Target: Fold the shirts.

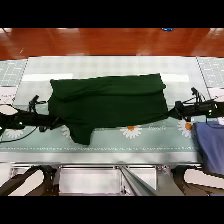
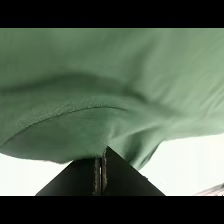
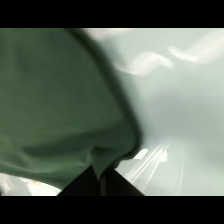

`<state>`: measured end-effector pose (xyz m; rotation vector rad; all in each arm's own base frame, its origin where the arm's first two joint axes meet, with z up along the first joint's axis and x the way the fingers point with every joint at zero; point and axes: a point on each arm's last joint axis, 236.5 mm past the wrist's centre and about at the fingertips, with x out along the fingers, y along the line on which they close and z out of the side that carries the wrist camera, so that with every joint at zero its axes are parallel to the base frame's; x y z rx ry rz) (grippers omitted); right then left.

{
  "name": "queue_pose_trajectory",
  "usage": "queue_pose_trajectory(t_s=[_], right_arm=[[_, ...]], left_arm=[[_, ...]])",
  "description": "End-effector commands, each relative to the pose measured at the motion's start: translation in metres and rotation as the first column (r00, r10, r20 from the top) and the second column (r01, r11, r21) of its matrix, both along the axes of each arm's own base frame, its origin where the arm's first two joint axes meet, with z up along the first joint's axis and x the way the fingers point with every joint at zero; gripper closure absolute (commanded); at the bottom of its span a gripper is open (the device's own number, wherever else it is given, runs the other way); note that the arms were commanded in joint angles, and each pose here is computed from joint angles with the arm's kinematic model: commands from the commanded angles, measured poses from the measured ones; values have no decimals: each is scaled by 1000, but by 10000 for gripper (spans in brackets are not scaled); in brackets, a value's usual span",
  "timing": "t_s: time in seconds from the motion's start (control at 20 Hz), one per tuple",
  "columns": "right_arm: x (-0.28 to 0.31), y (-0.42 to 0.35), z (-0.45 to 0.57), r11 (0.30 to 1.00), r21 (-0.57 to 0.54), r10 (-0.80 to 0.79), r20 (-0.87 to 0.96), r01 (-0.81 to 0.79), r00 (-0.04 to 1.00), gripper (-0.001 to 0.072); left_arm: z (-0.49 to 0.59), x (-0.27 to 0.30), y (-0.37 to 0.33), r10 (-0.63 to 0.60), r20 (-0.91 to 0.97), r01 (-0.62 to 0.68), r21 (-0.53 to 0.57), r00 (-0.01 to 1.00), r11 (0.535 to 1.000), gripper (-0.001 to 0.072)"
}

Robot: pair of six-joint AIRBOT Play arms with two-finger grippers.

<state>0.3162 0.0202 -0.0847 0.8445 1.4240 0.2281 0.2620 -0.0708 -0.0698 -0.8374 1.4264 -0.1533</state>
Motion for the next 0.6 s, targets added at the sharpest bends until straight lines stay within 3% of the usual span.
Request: queue_pose_trajectory(t_s=[0.0, 0.4, 0.55], right_arm=[[28, -5, 27, 999, -27, 32, 66, -30, 997, 685], [125, 1, 54, 994, -107, 51, 225, -27, 973, 685], [164, 5, 59, 998, -61, 2, 284, 16, 959, 685]], left_arm=[[28, 36, 14, 17, 96, -19, 22, 995, 1000, 686], [50, 147, 28, 2, 181, -4, 9, 984, 1000, 686], [42, 187, 30, 11, 172, -11, -1, 985, 1000, 686]])
